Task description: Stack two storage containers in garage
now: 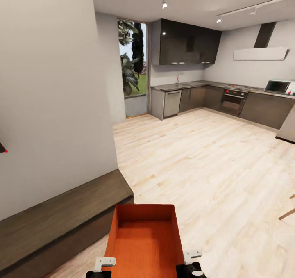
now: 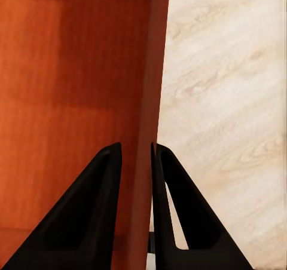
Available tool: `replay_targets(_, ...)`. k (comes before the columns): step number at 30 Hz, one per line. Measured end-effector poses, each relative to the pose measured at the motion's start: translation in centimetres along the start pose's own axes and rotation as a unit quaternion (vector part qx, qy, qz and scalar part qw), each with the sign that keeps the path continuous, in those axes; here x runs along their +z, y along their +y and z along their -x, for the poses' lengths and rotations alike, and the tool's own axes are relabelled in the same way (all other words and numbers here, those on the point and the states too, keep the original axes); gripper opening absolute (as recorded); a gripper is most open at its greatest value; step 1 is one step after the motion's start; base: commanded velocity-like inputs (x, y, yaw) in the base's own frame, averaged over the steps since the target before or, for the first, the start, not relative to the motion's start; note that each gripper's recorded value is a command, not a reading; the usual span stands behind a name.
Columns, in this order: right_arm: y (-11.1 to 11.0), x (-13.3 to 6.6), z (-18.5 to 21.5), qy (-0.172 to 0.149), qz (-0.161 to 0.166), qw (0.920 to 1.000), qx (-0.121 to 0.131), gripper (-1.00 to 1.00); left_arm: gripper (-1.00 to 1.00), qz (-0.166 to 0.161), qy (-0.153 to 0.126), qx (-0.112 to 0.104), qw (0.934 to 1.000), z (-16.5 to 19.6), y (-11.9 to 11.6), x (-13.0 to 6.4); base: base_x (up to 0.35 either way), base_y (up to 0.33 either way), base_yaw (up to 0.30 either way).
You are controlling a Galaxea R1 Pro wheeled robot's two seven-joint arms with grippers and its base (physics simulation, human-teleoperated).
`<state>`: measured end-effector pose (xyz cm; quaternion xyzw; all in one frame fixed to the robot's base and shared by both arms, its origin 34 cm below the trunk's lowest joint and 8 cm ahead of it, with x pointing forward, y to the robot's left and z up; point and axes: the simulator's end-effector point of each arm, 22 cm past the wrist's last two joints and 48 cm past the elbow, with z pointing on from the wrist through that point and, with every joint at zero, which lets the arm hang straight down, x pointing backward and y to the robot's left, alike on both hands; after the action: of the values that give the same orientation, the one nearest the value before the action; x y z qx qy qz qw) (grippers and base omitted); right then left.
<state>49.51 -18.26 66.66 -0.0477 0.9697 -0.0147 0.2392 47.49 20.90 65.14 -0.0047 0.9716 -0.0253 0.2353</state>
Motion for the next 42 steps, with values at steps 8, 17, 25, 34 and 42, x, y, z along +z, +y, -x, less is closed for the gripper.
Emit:
replay_targets(8,0.0,0.0,0.0,0.0,0.0,1.0,0.0,-1.0,-1.0,0.0,0.0,0.0,1.0,0.0,0.0,0.0,0.0,0.0,-0.286)
replay_targets(17,0.0,0.0,0.02,-0.001,0.0,1.0,0.0,-1.0,-1.0,0.0,-0.001,0.0,1.0,0.02,0.0,0.0,0.0,0.0,-0.286)
replay_targets(25,-0.02,0.0,0.04,-0.001,0.0,1.0,0.0,-1.0,-1.0,0.0,-0.001,0.0,1.0,0.03,-0.01,0.0,0.0,0.0,-0.286)
replay_targets(34,-0.01,0.0,0.03,-0.001,0.0,1.0,0.0,-1.0,-1.0,0.0,-0.001,0.0,1.0,0.03,-0.01,0.0,0.0,0.0,-0.286)
replay_targets(42,-0.01,0.0,0.03,-0.001,0.0,1.0,0.0,-1.0,-1.0,0.0,-0.001,0.0,1.0,0.03,0.0,0.0,0.0,0.0,-0.286)
